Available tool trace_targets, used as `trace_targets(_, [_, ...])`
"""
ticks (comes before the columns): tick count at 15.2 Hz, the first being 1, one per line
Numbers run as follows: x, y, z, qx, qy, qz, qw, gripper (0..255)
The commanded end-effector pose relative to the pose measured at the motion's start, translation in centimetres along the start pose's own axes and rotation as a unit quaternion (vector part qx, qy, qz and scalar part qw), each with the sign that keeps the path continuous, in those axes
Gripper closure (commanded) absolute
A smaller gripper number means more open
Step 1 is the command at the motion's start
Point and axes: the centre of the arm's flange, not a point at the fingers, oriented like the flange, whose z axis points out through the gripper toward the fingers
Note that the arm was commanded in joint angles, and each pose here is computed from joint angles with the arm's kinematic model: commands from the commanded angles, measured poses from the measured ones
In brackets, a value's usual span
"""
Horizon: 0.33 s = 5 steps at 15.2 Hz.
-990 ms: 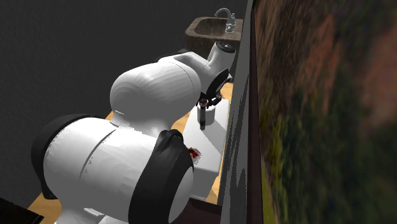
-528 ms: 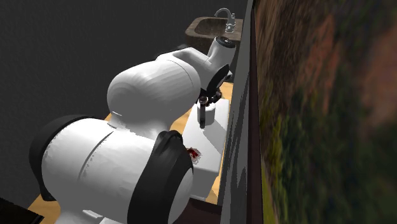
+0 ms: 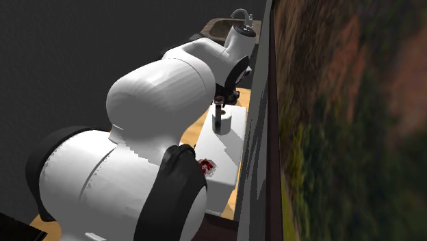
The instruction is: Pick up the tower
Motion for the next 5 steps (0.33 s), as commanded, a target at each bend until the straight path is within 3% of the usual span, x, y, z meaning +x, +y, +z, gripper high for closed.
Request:
trace_targets(1, [0.3,-0.3,-1.0,0.000,0.000,0.000,1.0000,255])
trace_targets(5, [0.5,-0.5,-2.1,0.000,0.000,0.000,1.0000,255])
